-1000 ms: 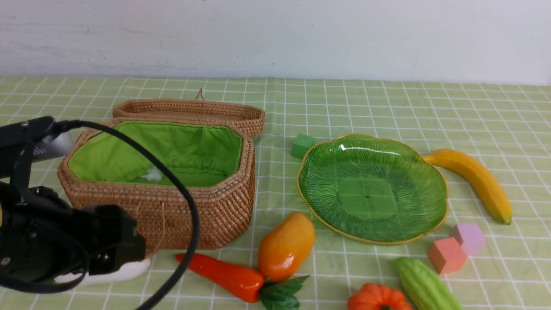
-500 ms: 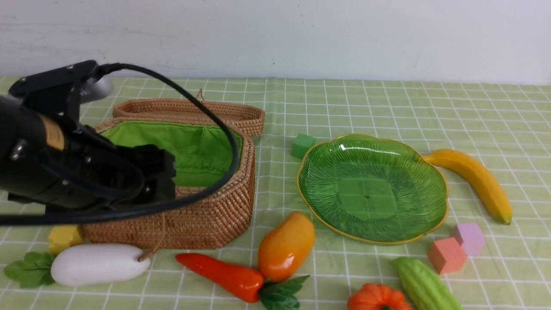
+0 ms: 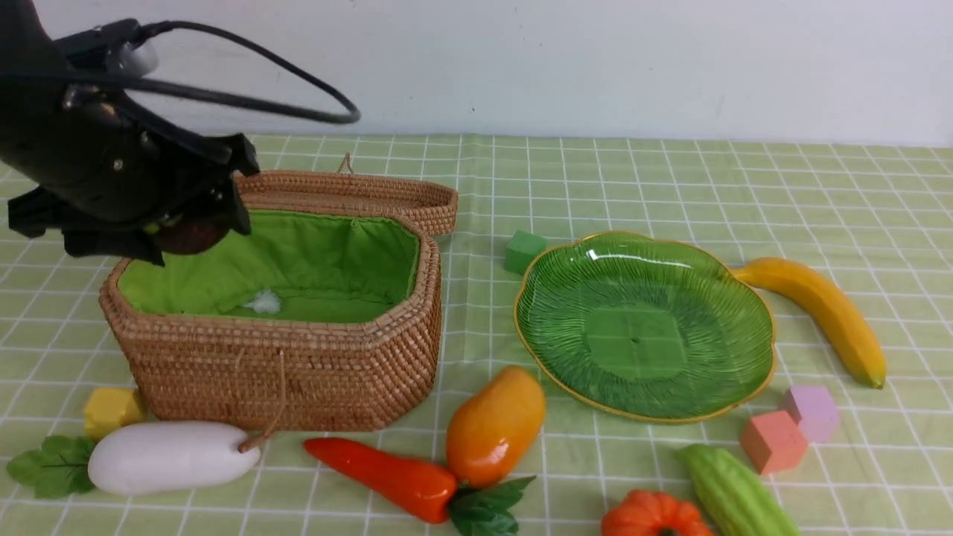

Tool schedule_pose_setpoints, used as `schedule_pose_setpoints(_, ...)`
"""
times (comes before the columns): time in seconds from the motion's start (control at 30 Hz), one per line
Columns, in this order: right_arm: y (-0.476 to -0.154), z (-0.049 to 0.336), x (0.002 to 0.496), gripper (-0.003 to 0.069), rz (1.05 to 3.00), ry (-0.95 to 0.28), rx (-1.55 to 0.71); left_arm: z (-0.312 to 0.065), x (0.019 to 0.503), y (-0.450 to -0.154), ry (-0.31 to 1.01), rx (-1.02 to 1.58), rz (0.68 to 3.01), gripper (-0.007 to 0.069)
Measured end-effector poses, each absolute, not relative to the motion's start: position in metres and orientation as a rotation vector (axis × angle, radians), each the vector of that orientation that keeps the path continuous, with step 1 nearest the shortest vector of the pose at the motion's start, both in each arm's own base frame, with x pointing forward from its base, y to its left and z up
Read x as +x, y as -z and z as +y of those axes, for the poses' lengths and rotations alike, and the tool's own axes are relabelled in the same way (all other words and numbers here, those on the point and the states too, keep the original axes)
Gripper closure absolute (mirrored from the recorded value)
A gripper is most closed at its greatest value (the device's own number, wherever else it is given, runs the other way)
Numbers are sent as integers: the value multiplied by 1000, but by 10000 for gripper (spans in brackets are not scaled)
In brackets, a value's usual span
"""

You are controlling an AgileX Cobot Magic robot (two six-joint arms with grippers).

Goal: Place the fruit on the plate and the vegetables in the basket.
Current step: Grab a mangosteen with your left arm and put it on the plate on the right

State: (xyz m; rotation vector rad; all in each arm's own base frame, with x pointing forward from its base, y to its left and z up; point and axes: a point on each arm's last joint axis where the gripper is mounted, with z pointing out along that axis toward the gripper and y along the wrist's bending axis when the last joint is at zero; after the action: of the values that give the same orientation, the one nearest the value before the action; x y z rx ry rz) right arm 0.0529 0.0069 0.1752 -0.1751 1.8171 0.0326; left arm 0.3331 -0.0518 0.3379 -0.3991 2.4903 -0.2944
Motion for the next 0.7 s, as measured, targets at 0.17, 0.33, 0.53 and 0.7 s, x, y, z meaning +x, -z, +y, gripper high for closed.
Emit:
schedule_pose_setpoints(0.17,-175,7,53,419,1815,-25,-180,-58,365,-327,278,-370,2534,81)
schedule_pose_setpoints(0.33,-175,4,53,419,1811,58,-234,-65,382,-307,288,-374,2593,81)
schedule_pose_setpoints(0.53,-176,-1,54,419,1791,241,-352,-70,387,-299,338,-336,2623,81)
schedule_pose_setpoints(0.7,-176,-3,54,419,1783,287,-381,-99,380,-309,393,-94,2648,81)
